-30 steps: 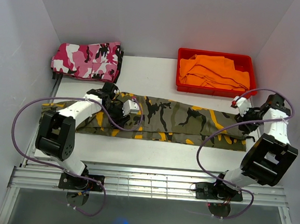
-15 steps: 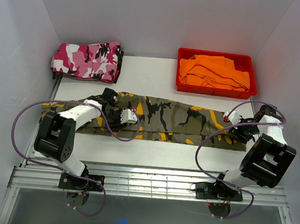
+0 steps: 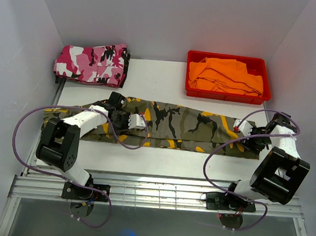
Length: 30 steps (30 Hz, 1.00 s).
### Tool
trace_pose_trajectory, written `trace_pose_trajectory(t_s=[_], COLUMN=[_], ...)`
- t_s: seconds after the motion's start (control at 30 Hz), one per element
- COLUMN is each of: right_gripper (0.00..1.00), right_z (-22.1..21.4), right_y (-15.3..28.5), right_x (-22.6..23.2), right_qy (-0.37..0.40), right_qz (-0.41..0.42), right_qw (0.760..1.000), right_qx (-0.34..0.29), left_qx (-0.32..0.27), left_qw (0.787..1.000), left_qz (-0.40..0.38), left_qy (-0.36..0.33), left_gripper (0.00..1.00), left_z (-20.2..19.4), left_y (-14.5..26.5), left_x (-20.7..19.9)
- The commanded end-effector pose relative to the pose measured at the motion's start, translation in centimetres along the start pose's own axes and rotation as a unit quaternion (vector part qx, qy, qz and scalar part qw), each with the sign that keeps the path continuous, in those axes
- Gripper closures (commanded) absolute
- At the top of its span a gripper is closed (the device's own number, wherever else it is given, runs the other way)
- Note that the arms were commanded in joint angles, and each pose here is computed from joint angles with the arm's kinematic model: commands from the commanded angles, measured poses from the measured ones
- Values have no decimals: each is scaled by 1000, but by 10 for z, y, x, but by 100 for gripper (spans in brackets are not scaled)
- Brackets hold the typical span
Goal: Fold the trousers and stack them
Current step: Fold the trousers
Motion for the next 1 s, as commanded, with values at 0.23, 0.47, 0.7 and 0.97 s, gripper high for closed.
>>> trace_pose_trajectory(t_s=[0.23,0.47,0.7,0.97], right_gripper=[42,42,40,38], right_z=[10,2,8,8], right_y=[17,2,11,10], right_x=[15,5,-32,-40], right_qy=[37,50,48,69], right_qz=[27,-33,-91,-81], right_qw=[999,998,995,994], right_qx=[-9,1,-1,8], left_qx=[-47,-55,-54,-59], left_qw=[999,998,998,998], left_qz=[-2,-11,-22,-23], left_qy=[-18,-4,5,7], left_gripper=[100,100,100,100], left_z=[22,24,24,29], left_y=[19,18,17,22], left_x=[2,-2,1,6])
Point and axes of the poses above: each gripper's point midway between its finger pads, its own y axis back along the fingers, its own x axis along the line the jaws close on, z = x × y, the point moved 5 cm from there along y, back along the fingers, and after that the axes turned 14 degrees about -y, right-handed, at the moved point
